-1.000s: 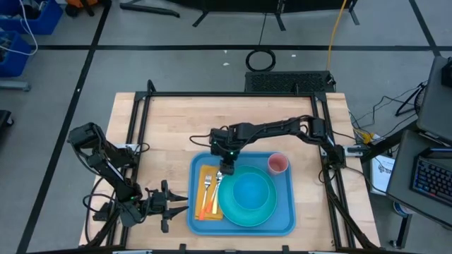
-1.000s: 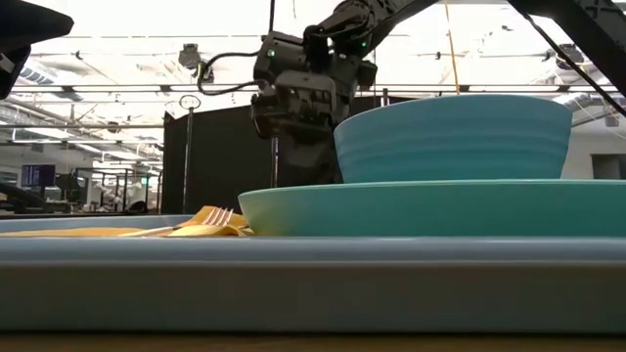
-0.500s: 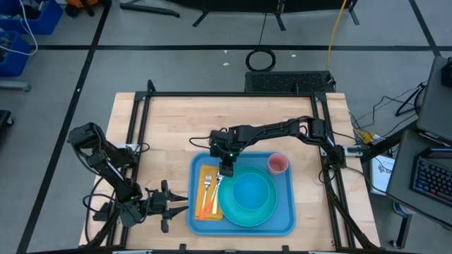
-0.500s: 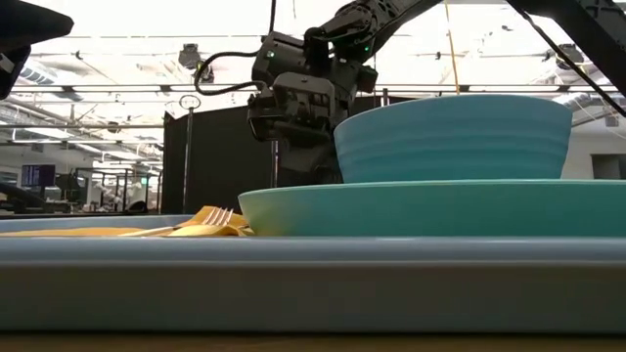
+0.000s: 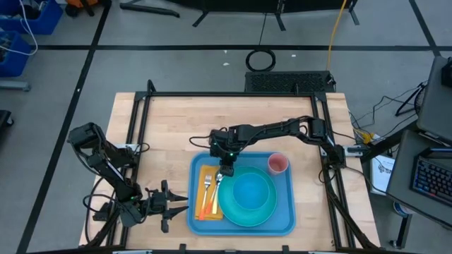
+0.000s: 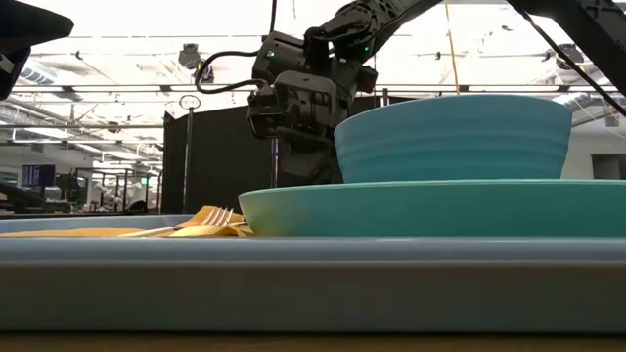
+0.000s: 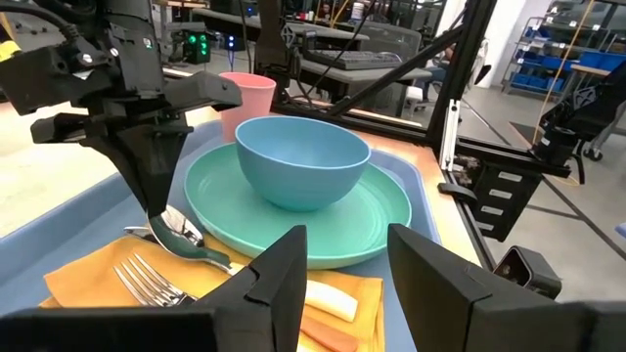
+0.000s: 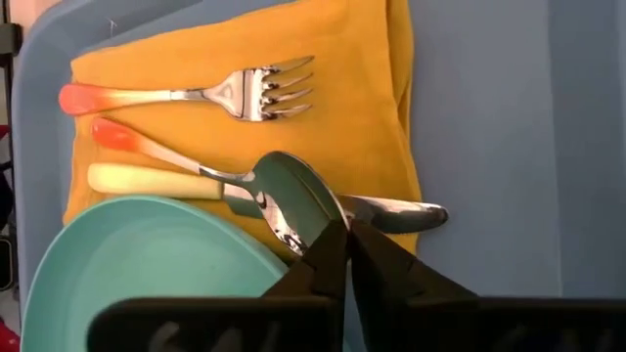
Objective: Set up tray
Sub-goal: Adjust the orange spoon
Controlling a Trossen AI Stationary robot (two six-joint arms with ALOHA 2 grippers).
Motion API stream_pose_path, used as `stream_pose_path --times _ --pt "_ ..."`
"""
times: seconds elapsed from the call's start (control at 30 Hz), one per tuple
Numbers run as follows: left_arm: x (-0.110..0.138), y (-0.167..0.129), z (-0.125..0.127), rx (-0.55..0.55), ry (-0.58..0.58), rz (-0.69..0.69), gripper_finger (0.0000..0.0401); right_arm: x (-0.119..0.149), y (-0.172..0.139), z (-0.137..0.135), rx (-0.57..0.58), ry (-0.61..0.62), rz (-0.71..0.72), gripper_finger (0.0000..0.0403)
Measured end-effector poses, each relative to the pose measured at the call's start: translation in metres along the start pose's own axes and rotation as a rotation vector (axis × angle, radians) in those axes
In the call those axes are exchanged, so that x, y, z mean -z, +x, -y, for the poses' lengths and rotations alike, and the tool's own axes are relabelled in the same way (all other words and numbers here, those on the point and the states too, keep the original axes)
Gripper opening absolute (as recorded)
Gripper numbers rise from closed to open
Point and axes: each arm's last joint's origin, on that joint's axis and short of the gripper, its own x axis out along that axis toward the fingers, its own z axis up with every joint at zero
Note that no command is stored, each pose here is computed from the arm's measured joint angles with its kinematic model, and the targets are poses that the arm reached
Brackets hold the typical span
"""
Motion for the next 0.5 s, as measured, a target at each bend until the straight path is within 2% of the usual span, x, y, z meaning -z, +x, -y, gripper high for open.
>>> stream_pose_path --times 0.5 --pt "0.0 0.0 0.0 0.0 0.0 0.0 0.0147 -0.0034 -0.0003 -0.0009 -0.02 -0.054 0.03 0.0001"
